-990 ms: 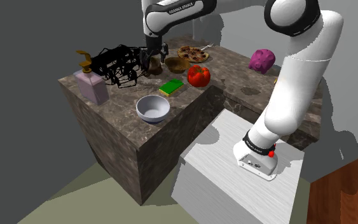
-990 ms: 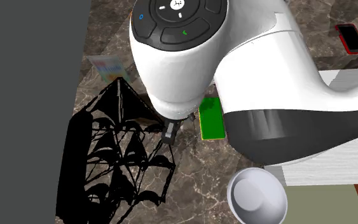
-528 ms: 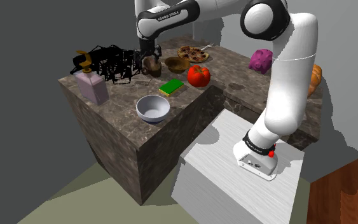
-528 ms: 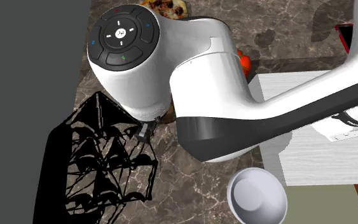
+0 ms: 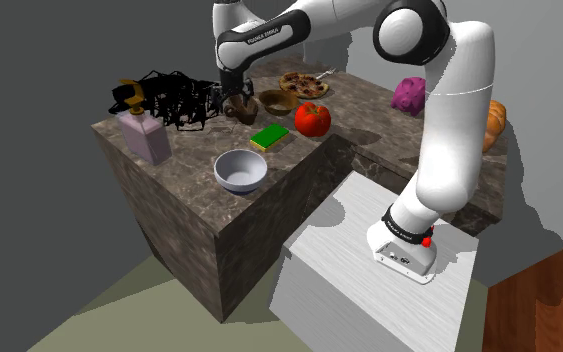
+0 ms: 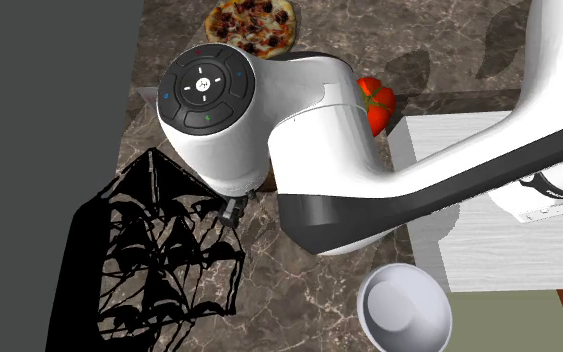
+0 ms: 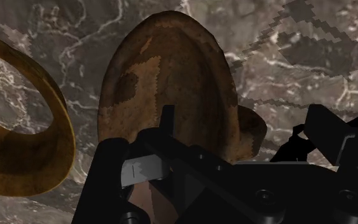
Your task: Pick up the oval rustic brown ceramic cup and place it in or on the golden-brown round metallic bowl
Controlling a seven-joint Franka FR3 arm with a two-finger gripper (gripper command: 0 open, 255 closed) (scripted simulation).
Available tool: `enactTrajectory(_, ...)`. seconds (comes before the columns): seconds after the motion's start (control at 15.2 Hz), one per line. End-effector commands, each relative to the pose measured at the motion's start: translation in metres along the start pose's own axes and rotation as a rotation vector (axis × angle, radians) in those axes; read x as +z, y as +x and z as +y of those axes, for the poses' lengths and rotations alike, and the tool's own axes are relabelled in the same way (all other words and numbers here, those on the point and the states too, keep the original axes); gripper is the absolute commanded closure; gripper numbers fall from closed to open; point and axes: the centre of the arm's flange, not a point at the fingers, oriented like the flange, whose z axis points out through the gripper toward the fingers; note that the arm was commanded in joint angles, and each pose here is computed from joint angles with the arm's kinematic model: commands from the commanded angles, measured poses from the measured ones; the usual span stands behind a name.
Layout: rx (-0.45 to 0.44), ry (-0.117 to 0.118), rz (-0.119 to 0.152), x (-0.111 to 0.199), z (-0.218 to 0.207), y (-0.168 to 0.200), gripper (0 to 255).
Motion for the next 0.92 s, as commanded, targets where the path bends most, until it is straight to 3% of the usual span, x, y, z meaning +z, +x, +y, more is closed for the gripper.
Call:
enactTrajectory(0.0,-0.007,-0.001,-0.013,0.0118,-0.0059,-0.0031,0)
enactTrajectory(0.2,-0.007,-0.001,-0.013,0.0118,-0.0059,-0.0031,0)
enactTrajectory(0.26,-0.007,-0.001,-0.013,0.0115,-0.0061,-0.0023,255)
enactTrajectory(0.86,-0.007,-0.001,-0.013,0.0118,-0.0059,-0.0031,255)
